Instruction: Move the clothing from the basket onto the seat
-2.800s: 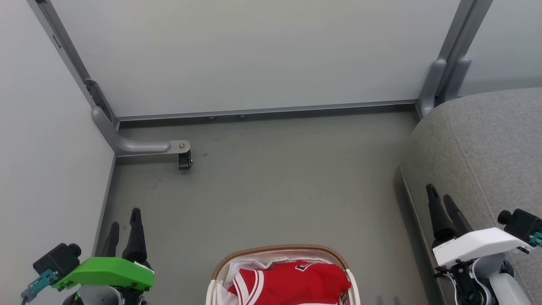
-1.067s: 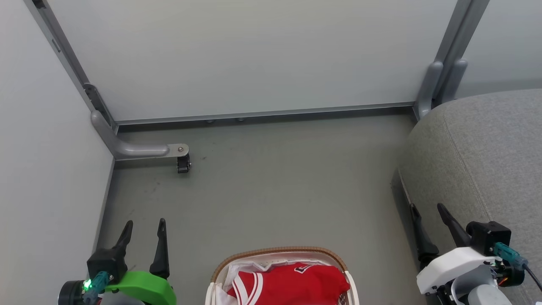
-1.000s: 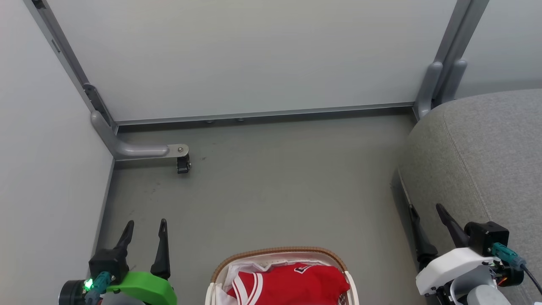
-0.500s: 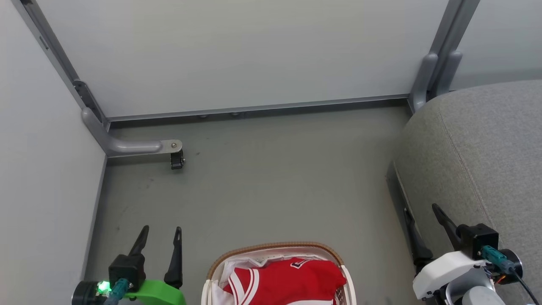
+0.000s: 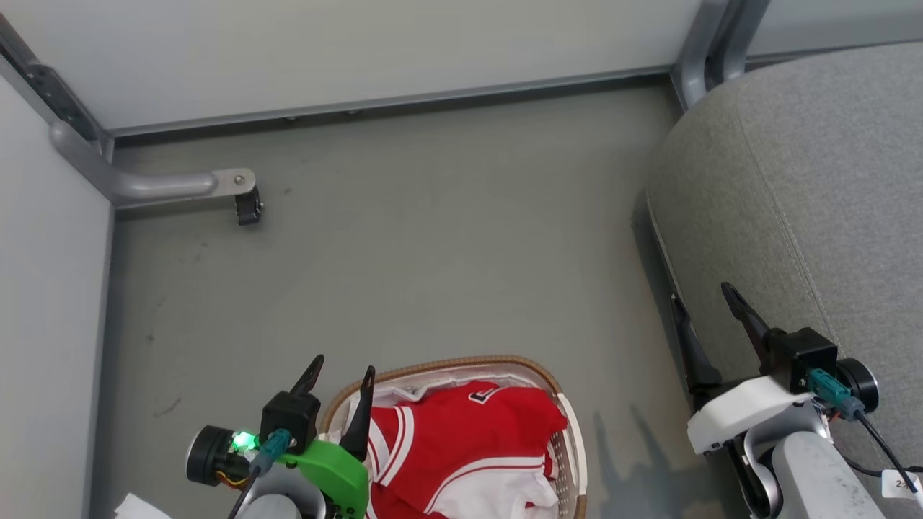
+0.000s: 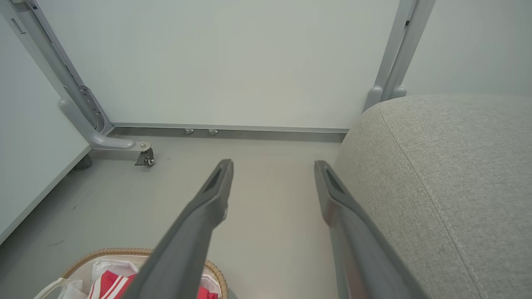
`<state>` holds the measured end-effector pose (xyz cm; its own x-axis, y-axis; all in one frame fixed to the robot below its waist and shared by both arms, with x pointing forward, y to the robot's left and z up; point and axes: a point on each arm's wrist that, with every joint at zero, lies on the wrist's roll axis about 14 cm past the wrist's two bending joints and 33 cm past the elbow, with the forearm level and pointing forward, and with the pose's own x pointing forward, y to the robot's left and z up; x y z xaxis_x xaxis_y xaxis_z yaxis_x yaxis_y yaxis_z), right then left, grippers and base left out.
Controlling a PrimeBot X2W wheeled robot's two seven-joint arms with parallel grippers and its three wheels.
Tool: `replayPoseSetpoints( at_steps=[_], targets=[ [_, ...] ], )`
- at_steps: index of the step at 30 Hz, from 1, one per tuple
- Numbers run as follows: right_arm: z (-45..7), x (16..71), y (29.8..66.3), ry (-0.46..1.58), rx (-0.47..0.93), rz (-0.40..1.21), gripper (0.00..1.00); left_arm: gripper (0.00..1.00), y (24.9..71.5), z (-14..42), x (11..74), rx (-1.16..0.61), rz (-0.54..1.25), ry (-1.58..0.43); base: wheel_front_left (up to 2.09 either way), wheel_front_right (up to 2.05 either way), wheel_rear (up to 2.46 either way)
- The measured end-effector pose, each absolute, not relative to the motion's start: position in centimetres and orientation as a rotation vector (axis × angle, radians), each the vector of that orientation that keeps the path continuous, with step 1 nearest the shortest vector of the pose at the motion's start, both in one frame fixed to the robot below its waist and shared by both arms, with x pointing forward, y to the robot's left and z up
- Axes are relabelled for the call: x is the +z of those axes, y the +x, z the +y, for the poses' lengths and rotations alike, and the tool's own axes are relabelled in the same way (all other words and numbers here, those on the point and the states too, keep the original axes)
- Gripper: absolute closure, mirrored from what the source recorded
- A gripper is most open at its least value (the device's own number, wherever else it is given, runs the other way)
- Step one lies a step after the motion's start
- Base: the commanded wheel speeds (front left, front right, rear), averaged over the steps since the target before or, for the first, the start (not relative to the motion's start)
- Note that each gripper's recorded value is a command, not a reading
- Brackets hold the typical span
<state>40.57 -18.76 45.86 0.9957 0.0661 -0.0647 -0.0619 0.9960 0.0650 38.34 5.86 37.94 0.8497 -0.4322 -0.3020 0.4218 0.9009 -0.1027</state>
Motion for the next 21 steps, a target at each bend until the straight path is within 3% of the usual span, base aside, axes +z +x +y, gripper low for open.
replayPoseSetpoints(
  at_steps=[15,21],
  targets=[
    [-19.8,42.2,44.6,0.059,0.033,0.131,0.00,0.00,40.4,1.0,28.4,-0.579,0.612,-0.101,0.00,0.00,0.00],
    [-20.3,39.5,44.8,0.055,0.014,0.198,0.00,0.00,38.0,1.1,23.1,-0.589,0.800,-0.095,0.00,0.00,0.00]
  ],
)
